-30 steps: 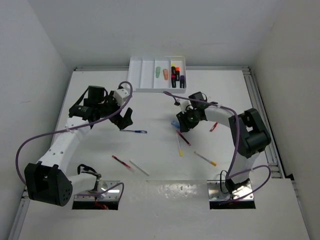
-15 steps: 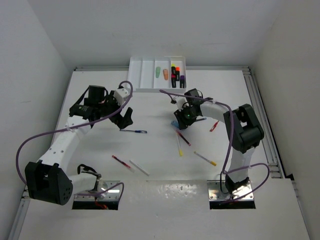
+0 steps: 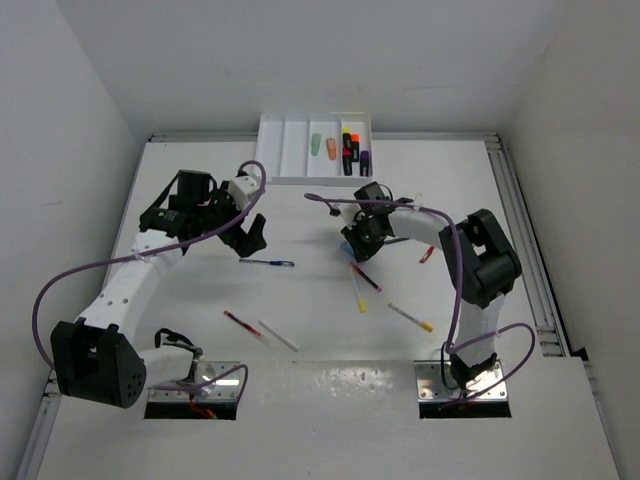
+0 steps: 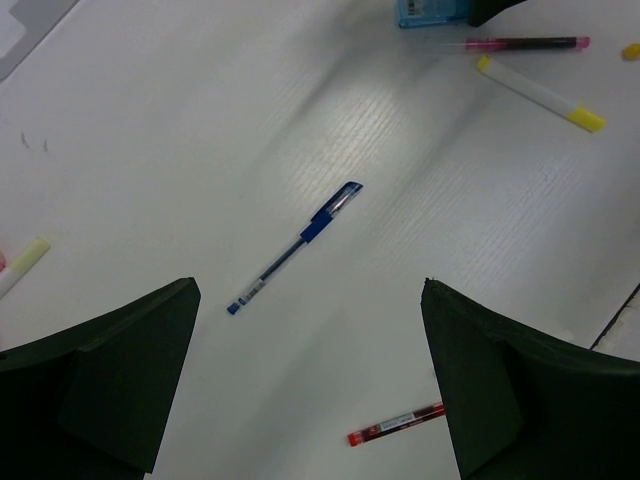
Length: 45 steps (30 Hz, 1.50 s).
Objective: Sort the stationery into containers
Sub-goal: Grab a piece of stationery with the right arm, then pass the stationery from the right arm to the left
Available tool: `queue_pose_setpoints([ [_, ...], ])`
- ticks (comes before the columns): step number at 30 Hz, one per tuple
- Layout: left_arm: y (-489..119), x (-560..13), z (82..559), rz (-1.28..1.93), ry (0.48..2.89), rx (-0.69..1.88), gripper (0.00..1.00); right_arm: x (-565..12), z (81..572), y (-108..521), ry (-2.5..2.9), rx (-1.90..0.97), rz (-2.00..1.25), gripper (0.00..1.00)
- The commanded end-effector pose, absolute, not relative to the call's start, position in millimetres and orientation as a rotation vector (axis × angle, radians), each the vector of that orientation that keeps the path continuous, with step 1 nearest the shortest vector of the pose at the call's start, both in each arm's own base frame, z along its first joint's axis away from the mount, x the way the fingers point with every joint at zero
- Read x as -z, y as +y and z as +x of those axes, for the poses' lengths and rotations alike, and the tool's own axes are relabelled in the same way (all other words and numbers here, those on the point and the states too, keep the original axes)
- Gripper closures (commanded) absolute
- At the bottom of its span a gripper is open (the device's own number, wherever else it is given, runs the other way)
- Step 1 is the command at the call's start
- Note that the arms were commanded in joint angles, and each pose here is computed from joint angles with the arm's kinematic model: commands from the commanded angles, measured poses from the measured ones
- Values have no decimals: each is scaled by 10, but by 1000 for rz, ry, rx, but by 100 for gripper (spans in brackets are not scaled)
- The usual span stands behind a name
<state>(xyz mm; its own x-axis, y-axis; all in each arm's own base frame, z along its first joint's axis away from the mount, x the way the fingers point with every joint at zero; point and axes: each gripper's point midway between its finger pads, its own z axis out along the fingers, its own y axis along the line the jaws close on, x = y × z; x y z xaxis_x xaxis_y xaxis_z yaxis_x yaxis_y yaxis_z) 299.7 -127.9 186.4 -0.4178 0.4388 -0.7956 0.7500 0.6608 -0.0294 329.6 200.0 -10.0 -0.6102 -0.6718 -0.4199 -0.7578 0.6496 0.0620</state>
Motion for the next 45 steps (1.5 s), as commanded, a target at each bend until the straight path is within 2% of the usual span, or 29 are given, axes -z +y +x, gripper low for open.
queue_pose_setpoints([
  [1, -1394, -2175, 2996, 907, 1956, 545, 0, -78, 3540, 1964, 2454, -291, -1107, 88],
  [5, -1546, -2435, 2979, 752, 1892, 690, 1, -656, 3719, 2109, 2291, -379, -1176, 94],
  [9, -1726, -2693, 2905, 607, 1864, 933, 7, -1413, 3801, 2400, 2088, -438, -1244, 98],
  [14, -1820, -2673, 2816, 481, 1919, 1160, 12, -2006, 3446, 2875, 1876, -487, -1365, 100],
  [19, -1856, -2773, 2873, 447, 1913, 1225, 13, -2162, 2971, 3212, 1746, -514, -1485, 100],
  [24, -1854, -2783, 2898, 443, 1912, 1218, 13, -2181, 2725, 3325, 1700, -480, -1540, 100],
  [31, -1906, -2661, 2775, 491, 1933, 1258, 18, -2208, 2723, 3379, 1684, -450, -1551, 100],
  [39, -1930, -2580, 2777, 506, 1953, 1232, 21, -2248, 2712, 3461, 1669, -457, -1554, 100],
  [45, -2010, -2538, 2760, 495, 1963, 1314, 37, -2287, 2669, 3569, 1638, -451, -1568, 100],
])
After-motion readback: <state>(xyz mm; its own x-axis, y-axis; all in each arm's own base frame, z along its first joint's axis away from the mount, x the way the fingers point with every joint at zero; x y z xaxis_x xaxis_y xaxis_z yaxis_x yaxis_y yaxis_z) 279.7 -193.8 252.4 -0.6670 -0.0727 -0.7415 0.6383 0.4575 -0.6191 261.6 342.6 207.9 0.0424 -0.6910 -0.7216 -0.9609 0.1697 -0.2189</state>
